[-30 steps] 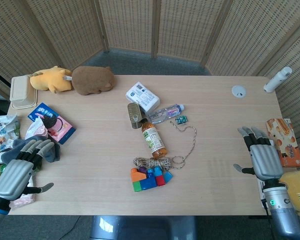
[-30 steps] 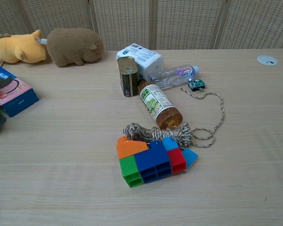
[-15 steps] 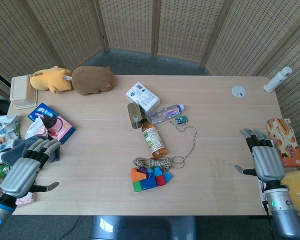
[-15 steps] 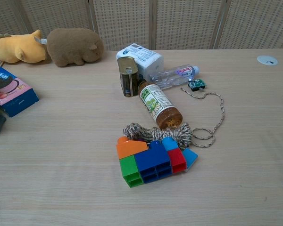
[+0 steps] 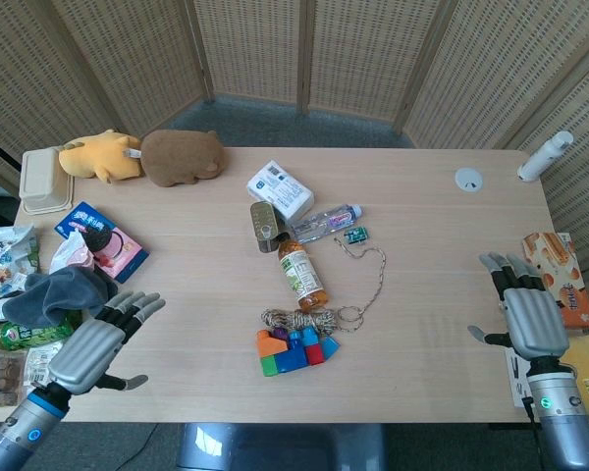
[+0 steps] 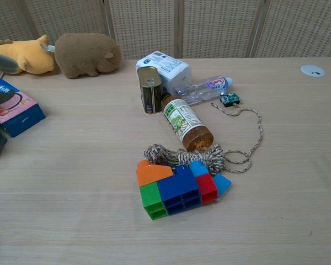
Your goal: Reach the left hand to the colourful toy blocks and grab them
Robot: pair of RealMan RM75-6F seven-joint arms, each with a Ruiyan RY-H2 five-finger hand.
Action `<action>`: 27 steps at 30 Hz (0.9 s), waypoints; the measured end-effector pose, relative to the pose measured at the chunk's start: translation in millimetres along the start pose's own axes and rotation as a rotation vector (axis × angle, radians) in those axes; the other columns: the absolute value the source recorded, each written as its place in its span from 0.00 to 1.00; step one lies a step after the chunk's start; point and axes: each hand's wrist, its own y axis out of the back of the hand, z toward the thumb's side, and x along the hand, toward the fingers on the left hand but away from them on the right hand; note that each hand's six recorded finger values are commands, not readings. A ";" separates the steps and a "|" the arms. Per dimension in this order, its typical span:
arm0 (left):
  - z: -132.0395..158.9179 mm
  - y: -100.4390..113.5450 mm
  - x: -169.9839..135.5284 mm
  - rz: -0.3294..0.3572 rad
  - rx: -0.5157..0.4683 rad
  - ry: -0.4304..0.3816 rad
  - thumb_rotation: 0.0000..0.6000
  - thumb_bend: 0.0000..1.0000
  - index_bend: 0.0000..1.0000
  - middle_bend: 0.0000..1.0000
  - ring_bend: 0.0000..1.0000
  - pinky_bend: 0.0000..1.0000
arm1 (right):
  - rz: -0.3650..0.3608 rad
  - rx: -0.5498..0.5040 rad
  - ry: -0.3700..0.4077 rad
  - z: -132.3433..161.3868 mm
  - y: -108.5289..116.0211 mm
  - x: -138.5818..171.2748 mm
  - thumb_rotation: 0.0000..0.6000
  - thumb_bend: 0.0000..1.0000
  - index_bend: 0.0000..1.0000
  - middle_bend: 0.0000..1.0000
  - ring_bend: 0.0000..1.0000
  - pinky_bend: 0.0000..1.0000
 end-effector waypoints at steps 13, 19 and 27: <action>47.9 -41.1 36.3 -0.059 0.035 -0.137 1.00 0.00 0.00 0.00 0.00 0.00 | 0.008 -0.013 -0.017 -5.2 2.4 1.8 1.00 0.03 0.00 0.00 0.00 0.00; 69.5 -63.0 62.5 -0.095 0.050 -0.176 1.00 0.00 0.00 0.00 0.00 0.00 | 0.017 -0.019 -0.028 -9.4 2.5 1.9 1.00 0.03 0.00 0.00 0.00 0.00; 94.8 -95.8 93.5 -0.156 0.053 -0.213 1.00 0.00 0.00 0.00 0.00 0.00 | 0.005 -0.029 -0.048 -16.5 8.2 4.2 1.00 0.03 0.00 0.00 0.00 0.00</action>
